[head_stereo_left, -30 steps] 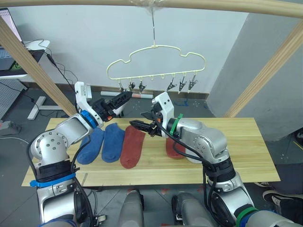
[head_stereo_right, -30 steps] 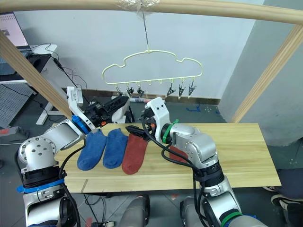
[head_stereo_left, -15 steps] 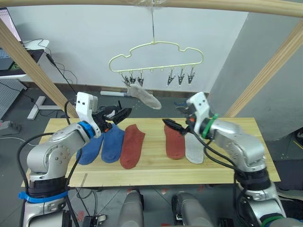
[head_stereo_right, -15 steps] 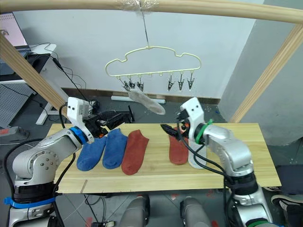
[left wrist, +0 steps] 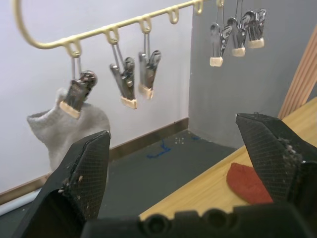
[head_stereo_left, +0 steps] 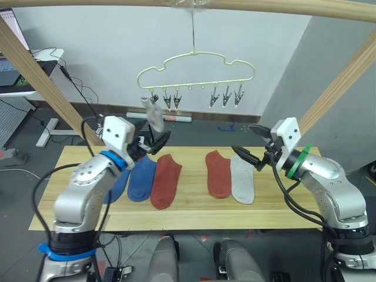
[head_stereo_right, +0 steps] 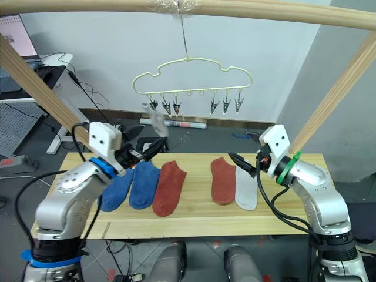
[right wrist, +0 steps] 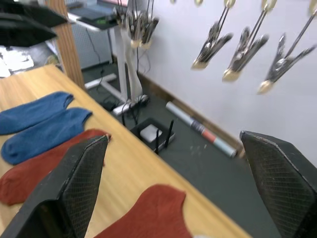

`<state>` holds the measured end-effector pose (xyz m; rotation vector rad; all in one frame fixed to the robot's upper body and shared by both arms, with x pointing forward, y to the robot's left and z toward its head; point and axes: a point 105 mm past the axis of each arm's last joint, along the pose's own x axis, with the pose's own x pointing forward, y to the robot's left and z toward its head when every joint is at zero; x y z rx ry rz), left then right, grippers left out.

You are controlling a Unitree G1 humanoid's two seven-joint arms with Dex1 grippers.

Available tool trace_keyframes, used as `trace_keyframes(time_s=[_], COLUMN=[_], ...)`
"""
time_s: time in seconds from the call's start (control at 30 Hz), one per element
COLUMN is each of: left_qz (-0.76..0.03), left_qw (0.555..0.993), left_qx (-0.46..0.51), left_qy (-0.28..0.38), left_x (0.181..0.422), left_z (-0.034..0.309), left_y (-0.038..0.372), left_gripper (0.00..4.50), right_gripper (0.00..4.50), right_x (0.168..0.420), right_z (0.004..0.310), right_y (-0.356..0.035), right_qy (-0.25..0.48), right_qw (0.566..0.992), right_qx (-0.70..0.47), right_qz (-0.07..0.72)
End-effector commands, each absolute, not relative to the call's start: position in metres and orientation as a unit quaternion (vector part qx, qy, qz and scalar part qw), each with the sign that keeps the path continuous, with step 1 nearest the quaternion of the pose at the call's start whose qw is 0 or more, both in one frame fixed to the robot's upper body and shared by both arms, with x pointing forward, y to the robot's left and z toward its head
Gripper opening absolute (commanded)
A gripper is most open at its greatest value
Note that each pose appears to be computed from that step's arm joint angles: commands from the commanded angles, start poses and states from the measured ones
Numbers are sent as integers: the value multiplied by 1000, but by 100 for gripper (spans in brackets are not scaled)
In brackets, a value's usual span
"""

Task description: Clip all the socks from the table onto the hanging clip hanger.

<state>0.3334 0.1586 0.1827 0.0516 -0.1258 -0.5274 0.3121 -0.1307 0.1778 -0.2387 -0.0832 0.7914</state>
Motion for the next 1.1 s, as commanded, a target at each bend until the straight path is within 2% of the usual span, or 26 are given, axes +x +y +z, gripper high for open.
trace_keyframes(time_s=[0.03,0.1,0.27,0.77,0.87,0.93,1.1], left_qz=[-229,-220,-199,-171,-174,-173,-173], left_qw=[965,966,969,971,970,970,971], left_qx=[48,43,48,38,35,36,35], left_qy=[-115,-130,-138,-164,-166,-164,-163], left_x=[340,344,354,379,379,379,378], left_z=[197,198,195,194,192,192,189], left_y=[155,153,151,145,144,144,143], left_gripper=[432,393,244,244,188,131,131], right_gripper=[450,450,450,450,450,450,450], right_x=[304,302,300,302,302,302,302], right_z=[191,195,199,200,200,201,202], right_y=[-132,-130,-127,-122,-121,-121,-121], right_qy=[-73,-78,-82,-81,-82,-83,-84], right_qw=[908,905,898,900,900,901,902], right_qx=[-119,-116,-118,-108,-107,-106,-105], right_qz=[396,402,416,414,414,412,411])
